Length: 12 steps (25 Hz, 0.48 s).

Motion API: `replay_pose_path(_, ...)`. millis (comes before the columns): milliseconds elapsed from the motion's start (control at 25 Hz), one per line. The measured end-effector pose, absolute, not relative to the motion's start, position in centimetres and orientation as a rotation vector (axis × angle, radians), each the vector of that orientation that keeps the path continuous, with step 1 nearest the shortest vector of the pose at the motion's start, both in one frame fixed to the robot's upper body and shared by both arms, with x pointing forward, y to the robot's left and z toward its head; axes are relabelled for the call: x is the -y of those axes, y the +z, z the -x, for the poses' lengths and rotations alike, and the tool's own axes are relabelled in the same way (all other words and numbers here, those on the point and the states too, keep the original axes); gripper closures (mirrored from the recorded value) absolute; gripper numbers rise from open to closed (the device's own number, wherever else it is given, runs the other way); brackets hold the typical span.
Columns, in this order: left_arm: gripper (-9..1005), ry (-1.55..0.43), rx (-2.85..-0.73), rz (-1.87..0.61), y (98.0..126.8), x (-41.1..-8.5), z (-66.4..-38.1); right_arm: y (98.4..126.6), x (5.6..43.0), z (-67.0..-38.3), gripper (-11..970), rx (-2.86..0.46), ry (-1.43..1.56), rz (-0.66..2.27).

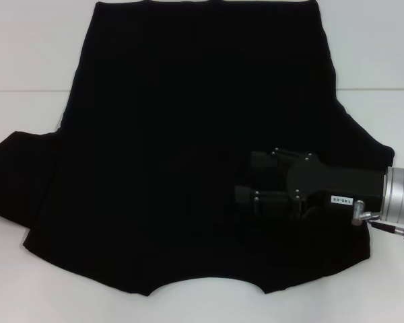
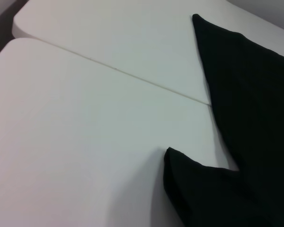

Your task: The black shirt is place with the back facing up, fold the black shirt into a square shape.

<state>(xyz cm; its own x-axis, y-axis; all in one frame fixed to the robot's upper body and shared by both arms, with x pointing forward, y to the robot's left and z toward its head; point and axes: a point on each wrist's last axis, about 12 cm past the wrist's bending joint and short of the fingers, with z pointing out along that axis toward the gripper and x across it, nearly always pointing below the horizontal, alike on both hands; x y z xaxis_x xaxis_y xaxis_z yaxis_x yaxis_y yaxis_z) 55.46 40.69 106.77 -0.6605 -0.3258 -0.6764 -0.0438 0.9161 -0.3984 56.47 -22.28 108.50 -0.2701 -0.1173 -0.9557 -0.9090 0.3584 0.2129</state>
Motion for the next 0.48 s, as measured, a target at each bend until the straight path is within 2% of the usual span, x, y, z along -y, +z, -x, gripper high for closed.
replay_pose_path(480, 987, -0.429, -2.249, 0.205, 108.1, -40.8, -56.6, 108.1, 22.3, -56.2, 48, -1.663, 1.040, 0.920)
